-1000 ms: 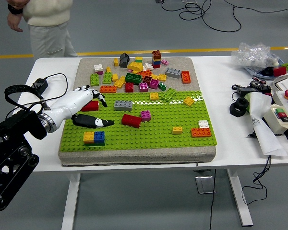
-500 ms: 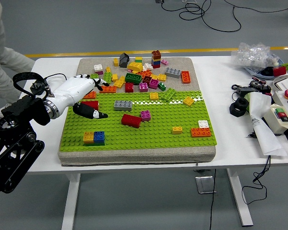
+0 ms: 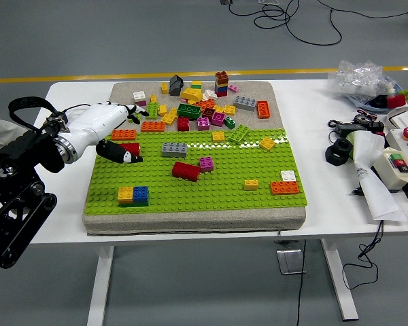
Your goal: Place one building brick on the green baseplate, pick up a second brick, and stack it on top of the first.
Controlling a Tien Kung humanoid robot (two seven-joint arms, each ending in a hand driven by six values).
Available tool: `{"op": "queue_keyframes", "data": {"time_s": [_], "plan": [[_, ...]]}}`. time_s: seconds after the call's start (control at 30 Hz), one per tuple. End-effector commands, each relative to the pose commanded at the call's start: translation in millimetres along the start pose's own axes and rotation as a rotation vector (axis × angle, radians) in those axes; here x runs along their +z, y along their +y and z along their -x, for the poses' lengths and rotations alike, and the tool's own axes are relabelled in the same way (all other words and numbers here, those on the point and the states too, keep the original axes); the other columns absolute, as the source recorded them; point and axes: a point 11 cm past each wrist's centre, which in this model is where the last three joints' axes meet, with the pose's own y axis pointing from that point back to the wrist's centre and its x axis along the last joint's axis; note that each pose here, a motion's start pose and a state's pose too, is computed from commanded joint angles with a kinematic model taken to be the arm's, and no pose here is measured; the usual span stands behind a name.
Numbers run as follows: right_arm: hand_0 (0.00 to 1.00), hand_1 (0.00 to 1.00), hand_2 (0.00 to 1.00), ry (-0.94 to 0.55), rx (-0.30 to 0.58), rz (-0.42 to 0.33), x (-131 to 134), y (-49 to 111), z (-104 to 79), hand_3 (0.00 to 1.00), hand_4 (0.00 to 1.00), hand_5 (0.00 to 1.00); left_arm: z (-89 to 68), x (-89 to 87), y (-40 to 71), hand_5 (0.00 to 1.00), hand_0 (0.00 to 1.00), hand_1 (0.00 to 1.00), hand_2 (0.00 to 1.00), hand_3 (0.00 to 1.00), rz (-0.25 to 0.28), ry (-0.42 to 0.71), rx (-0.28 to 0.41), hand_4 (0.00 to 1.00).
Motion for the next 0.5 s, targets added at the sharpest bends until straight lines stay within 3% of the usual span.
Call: {"op": "queue_keyframes", "data": {"time_s": [0.1,0.13,0.3,0.5], "plan": [[0.765,0.698,0.736,0.002,-0.001,0.001,-0.1,0.0,0.4,0.747,0.998,0.627,-13.2,-13.0,2.8,0.260,0.894,0.803,0.779,0.844,-0.008,0.085,0.068,0.998],[0.765,0.698,0.736,0.002,-0.001,0.001,-0.1,0.0,0.5,0.747,0.998,0.629,-15.4,-14.9,3.3,0.431,0.963,0.856,0.842,0.886,-0.006,0.114,0.082,0.977],[0.765,0.698,0.736,0.006,-0.003,0.000,-1.1,-0.1,1.8,0.747,0.998,0.629,-33.8,-37.0,10.0,0.431,0.963,0.856,0.842,0.886,-0.007,0.307,0.195,0.977],[0.764,0.698,0.736,0.008,-0.002,-0.002,-2.4,-0.2,1.6,0.747,0.998,0.630,-46.2,-55.8,18.1,0.465,0.985,0.884,0.866,0.904,-0.005,0.506,0.277,0.960]]}}
